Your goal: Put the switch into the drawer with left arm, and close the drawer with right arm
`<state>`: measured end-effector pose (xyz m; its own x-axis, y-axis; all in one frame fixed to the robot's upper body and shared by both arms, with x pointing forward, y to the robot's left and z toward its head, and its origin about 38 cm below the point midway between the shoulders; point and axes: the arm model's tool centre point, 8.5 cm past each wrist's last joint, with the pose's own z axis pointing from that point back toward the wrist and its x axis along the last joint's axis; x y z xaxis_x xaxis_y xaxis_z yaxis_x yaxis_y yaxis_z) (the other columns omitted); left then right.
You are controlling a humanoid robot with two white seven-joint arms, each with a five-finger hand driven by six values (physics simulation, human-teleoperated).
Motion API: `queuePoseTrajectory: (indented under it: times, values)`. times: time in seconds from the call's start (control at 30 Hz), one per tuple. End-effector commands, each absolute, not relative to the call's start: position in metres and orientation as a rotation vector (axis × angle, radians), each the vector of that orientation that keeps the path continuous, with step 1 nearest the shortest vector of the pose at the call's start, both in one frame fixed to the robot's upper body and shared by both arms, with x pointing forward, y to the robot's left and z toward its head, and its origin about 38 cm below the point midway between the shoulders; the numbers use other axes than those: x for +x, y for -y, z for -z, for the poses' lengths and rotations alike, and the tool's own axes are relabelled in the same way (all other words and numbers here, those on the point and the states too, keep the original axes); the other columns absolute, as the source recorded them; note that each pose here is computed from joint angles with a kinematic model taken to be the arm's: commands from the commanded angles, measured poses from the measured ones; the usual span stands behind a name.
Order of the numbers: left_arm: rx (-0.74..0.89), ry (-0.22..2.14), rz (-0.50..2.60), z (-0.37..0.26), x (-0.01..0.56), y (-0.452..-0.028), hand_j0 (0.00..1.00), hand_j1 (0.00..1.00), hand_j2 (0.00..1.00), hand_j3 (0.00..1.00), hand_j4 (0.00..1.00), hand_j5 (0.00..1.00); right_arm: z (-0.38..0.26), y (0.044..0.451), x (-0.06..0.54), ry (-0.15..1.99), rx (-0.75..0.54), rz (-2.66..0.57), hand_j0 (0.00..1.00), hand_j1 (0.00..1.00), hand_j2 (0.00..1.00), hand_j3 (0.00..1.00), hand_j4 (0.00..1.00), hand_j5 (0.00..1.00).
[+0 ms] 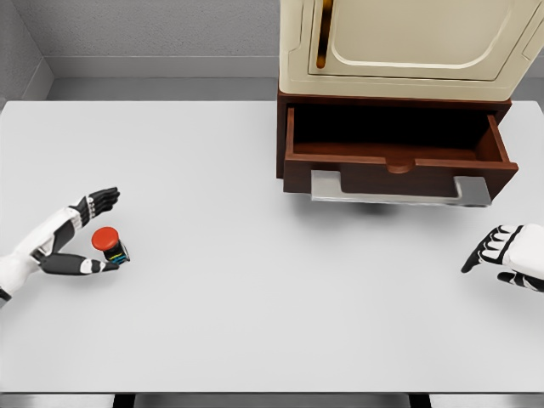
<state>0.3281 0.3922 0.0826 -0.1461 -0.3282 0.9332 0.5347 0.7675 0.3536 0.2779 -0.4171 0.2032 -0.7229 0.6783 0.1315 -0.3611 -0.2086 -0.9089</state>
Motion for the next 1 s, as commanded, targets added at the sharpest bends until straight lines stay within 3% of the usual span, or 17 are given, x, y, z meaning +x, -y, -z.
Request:
queuePoseTrajectory:
  times: [0.0,0.3,0.47,0.73,0.97]
  values:
    - [-0.181,1.540,0.724,-0.0738,0.3272,-0.3918,1.00,1.00,1.00,1.00,1.00,1.00,-0.2043,0.4171,0.2784,1.379,-0.390,-1.980,0.69,0.69,0.69,0.69,0.69,0.69]
    - [-0.149,1.534,0.779,-0.0696,0.3255,-0.3908,0.99,0.99,0.99,0.99,0.99,0.99,-0.2050,0.4172,0.2787,1.378,-0.392,-1.983,0.74,0.74,0.74,0.74,0.74,0.74]
    - [-0.146,1.534,0.778,-0.0710,0.3258,-0.3924,0.74,0.74,0.74,0.74,0.74,0.74,-0.2059,0.4172,0.2792,1.380,-0.395,-1.982,0.74,0.74,0.74,0.74,0.74,0.74]
    - [-0.153,1.534,0.772,-0.0704,0.3237,-0.3916,0.64,0.64,0.64,0.64,0.64,0.64,-0.2094,0.4173,0.2808,1.400,-0.388,-1.948,0.75,0.75,0.75,0.75,0.75,0.75]
    - [-0.154,1.553,0.766,-0.0752,0.3263,-0.3912,0.46,0.46,0.46,0.46,0.46,0.46,-0.2102,0.4173,0.2811,1.406,-0.391,-1.944,0.72,0.72,0.72,0.72,0.72,0.72]
